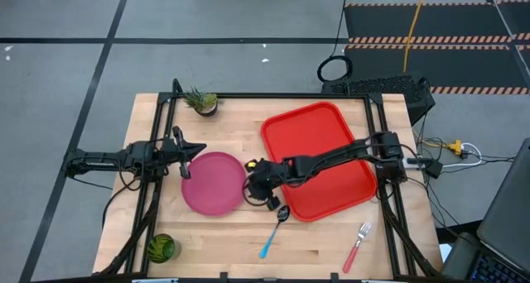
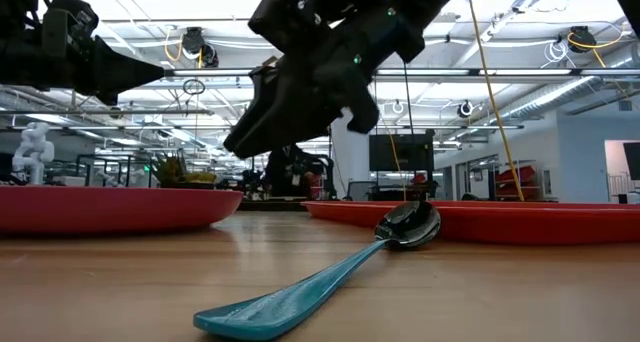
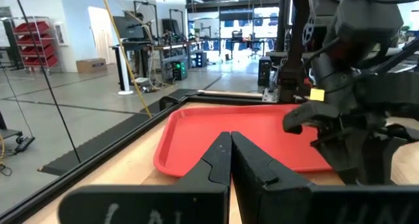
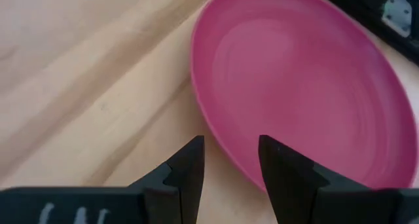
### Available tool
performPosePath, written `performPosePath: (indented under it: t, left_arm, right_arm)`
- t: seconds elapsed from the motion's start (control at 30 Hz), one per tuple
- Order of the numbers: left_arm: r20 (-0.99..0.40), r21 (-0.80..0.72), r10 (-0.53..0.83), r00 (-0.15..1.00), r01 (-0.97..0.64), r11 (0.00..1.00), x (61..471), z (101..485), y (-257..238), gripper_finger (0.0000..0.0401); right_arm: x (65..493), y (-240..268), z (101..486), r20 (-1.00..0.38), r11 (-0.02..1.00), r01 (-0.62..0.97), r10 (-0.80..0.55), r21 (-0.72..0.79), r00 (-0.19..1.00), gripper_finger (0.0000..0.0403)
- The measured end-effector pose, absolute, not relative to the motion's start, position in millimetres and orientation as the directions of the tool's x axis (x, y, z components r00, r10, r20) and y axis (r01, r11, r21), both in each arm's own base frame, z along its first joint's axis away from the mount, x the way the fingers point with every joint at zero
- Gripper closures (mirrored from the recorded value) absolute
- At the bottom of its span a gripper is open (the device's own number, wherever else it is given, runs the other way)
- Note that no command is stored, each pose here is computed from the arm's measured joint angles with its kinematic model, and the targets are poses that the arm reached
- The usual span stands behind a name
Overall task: Pick and place plate/cup/fork/spoon on tray
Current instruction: Put the pink plate on the orange tray
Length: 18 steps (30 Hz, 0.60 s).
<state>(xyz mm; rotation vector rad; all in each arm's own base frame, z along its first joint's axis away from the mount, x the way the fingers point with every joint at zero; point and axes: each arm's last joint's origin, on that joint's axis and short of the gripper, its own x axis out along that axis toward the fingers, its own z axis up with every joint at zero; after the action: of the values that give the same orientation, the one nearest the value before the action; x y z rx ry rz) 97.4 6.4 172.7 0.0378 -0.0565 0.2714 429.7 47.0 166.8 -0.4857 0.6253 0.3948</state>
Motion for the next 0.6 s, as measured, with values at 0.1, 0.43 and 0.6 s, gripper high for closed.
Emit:
performPosePath:
  t: [0.1, 0.43, 0.6]
  left_arm:
    - [0.061, 0.03, 0.267, 0.962, -0.269, 0.963, 97, 173, 6, 0.0395]
    - [0.061, 0.03, 0.267, 0.962, -0.269, 0.963, 97, 173, 6, 0.0395]
    - [0.061, 0.03, 0.267, 0.962, -0.269, 0.963, 97, 173, 6, 0.0395]
  right_arm:
    - [432, 47, 159, -0.645, 0.806, -0.489, 0.183, -0.333, 0.742, 0.0264]
    - [437, 45, 152, -0.622, 0.774, -0.468, 0.124, -0.426, 0.773, 0.0264]
    - [434, 44, 148, -0.66, 0.736, -0.5, 0.096, -0.457, 0.745, 0.0264]
